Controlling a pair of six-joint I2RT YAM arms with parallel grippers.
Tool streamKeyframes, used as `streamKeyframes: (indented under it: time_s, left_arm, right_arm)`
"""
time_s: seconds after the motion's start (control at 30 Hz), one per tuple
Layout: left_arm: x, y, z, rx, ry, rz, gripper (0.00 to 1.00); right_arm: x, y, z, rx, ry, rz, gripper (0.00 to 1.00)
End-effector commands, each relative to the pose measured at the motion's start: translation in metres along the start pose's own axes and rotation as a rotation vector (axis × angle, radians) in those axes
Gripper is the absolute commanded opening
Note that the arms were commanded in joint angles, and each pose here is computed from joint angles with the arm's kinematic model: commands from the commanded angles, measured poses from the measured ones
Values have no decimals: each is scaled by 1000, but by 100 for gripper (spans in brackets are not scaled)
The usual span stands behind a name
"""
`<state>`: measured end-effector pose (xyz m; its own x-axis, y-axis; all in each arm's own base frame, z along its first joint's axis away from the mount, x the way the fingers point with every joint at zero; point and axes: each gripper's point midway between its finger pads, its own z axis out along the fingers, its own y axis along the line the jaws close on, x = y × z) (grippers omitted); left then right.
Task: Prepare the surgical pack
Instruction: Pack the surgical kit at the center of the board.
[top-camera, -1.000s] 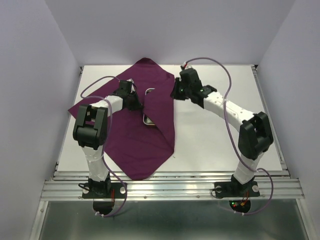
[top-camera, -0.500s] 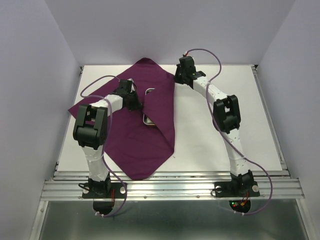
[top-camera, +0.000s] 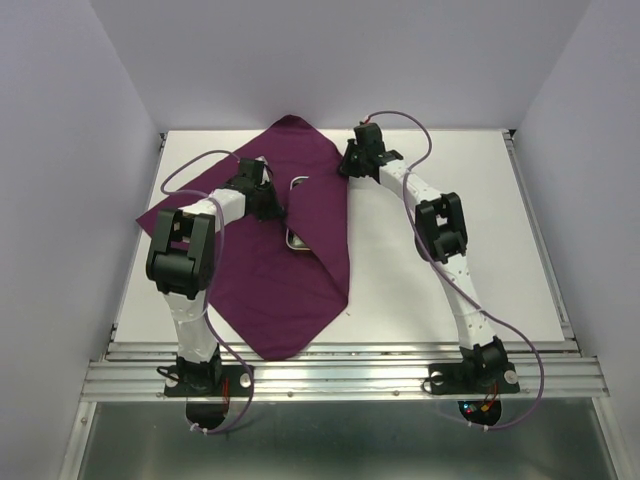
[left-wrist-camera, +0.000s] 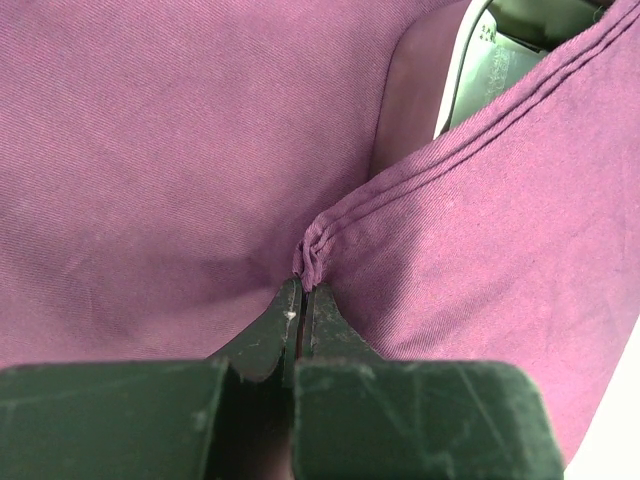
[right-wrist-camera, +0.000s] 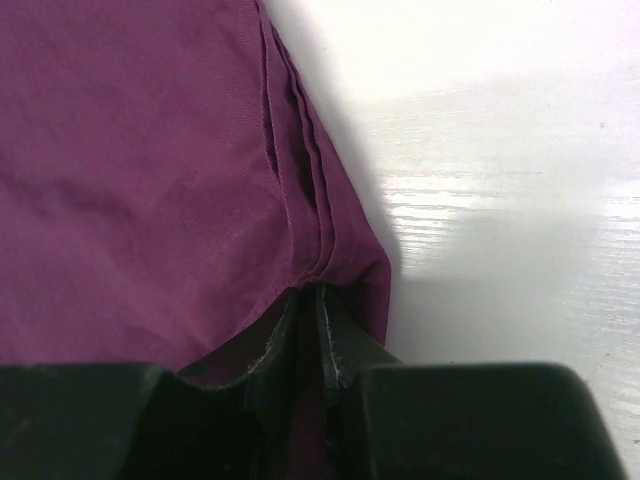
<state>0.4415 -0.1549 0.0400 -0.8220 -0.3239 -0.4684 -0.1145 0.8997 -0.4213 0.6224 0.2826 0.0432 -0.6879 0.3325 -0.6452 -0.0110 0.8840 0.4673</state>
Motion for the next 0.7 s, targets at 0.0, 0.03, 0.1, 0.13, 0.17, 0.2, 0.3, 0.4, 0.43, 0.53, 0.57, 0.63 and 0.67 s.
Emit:
streamKeyframes:
  time_s: [0.0,0.03,0.1,0.13,0.17,0.2,0.3,0.4,0.43,0.53,0.57,0.63,0.67]
  left_arm:
    - [-3,6,-6,-36,9,28,0]
    - [-2,6,-5,-37,12,31,0]
    - [0,7,-2,-35,24,34,0]
    - [1,7,-2,-37,30,35,0]
    - [2,7,0,-33,33,34,0]
    - [3,7,0,-32,36,35,0]
    - [9,11,4,-58,54,50,0]
    - [18,7,8,-60,75,61,0]
    - [21,5,10,-54,81,62,0]
    - [31,-6,16,-35,95,70,0]
    - [36,-10,19,-23,111,72,0]
    - [42,-21,22,2,121,78,0]
    - [46,-25,25,9,131,80,0]
  right_arm:
    - [-9,-12,5,10,-17,23,19]
    - [-11,-11,3,8,-20,23,19]
    - [-6,-15,4,20,-10,23,19]
    - [-7,-16,2,24,-10,23,19]
    - [-8,-23,1,38,-10,31,18]
    - [-6,-26,0,50,-6,34,18]
    - [2,-51,-3,135,13,75,18]
    - [10,-75,-8,182,40,115,17]
    - [9,-83,-10,199,40,119,17]
    - [15,-92,-16,235,47,108,16]
    - [16,-94,-18,248,45,104,16]
    - [17,-105,-23,274,47,112,16]
    - [14,-112,-25,286,44,120,16]
